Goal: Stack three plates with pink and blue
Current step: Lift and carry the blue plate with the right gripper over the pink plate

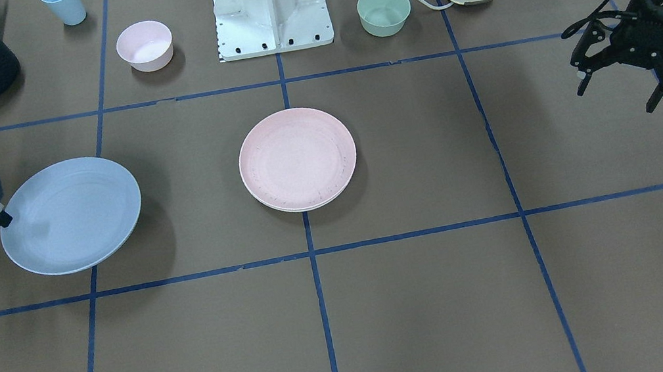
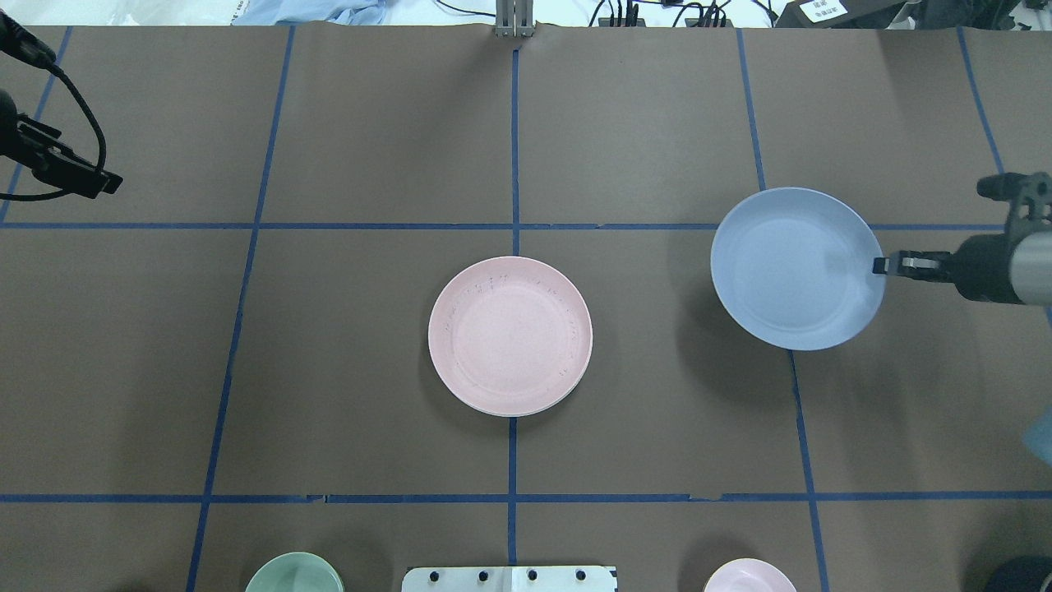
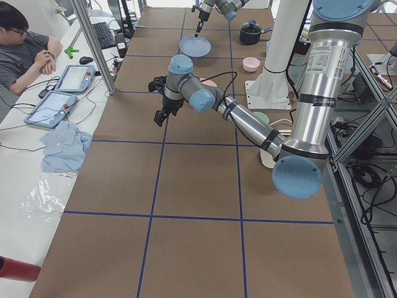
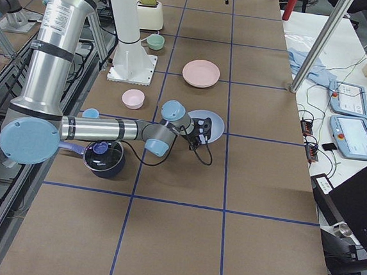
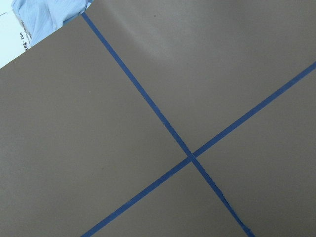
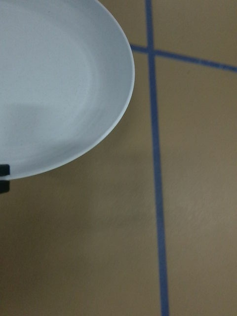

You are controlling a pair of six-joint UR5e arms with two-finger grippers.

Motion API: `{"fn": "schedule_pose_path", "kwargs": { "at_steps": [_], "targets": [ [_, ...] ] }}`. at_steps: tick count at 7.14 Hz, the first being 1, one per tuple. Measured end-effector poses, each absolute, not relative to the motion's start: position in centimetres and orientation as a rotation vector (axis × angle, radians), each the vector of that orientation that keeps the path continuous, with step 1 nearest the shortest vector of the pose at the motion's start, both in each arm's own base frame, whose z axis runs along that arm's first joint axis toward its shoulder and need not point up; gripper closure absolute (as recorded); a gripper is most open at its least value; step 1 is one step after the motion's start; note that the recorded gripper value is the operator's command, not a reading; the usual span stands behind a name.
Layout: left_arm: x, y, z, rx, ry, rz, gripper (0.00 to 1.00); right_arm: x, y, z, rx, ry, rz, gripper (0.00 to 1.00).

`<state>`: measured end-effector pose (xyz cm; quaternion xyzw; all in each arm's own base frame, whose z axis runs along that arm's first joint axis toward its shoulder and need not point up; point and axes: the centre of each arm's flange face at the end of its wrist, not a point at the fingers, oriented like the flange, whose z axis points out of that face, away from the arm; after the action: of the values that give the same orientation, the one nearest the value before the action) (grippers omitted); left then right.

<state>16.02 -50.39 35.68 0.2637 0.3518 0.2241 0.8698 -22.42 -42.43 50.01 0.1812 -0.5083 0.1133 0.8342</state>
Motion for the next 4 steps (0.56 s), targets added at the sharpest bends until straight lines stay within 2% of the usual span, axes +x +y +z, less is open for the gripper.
{"fn": "schedule_pose_path", "kwargs": {
  "at_steps": [2,4],
  "targets": [
    [16.0,-50.4,35.7,0.551,0.736,0.468,0.0,-27.9,-44.9,41.6,0.348,-1.169,0.28,1.0],
    [16.1,-50.4,35.7,0.55,0.736,0.468,0.0,-33.9,-44.2,33.7,0.298,-1.187,0.31,1.0]
  ]
}}
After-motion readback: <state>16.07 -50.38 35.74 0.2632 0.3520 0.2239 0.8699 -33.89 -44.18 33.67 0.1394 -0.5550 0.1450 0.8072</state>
